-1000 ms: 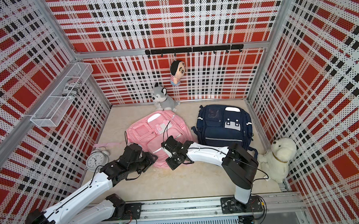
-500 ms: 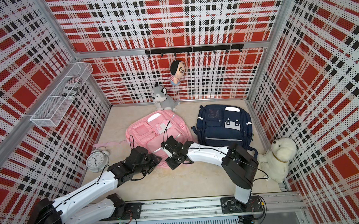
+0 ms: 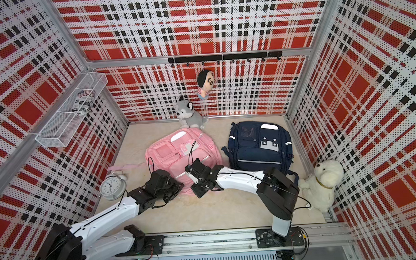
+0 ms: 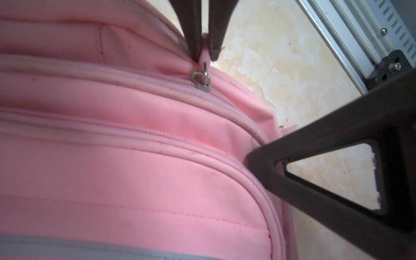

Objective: Zip up the backpack
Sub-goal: Zip the zipper on the backpack.

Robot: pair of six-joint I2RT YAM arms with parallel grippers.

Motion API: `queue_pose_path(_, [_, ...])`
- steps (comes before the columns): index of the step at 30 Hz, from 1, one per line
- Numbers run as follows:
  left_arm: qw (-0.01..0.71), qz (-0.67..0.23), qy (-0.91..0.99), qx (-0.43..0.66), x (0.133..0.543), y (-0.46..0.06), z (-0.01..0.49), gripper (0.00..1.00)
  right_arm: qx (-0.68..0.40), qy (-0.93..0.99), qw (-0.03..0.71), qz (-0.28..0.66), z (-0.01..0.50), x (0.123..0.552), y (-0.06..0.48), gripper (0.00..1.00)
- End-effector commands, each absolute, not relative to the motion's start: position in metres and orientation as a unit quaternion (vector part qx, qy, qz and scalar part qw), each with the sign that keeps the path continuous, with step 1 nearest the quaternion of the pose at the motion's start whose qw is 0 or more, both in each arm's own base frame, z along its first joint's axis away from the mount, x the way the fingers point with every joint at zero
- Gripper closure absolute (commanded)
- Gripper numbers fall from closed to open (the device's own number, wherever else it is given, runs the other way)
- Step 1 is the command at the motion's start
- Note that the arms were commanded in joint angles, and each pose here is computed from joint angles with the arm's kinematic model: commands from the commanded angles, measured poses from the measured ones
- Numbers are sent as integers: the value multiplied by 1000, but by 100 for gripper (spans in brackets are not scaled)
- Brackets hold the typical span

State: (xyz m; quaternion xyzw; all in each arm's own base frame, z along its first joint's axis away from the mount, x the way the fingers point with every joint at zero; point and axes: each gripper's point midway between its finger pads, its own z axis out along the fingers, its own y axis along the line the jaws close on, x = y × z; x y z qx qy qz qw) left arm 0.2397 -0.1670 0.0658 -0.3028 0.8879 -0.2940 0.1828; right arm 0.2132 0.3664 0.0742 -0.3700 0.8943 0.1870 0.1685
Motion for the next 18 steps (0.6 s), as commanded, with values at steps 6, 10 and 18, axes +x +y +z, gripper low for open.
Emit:
queue_pose_path(6, [201,-259,895,-303,248,-140,49,100,-400,879,174,194,85,203,365,100])
queue_pose_path(10, [209,-229,900,-306,250,-120,47,100,-416,878,164,172,81,202,354,100])
queue_pose_path(18, [232,-190,901,-315,254,-80,57,100,-405,896,139,114,63,229,298,100])
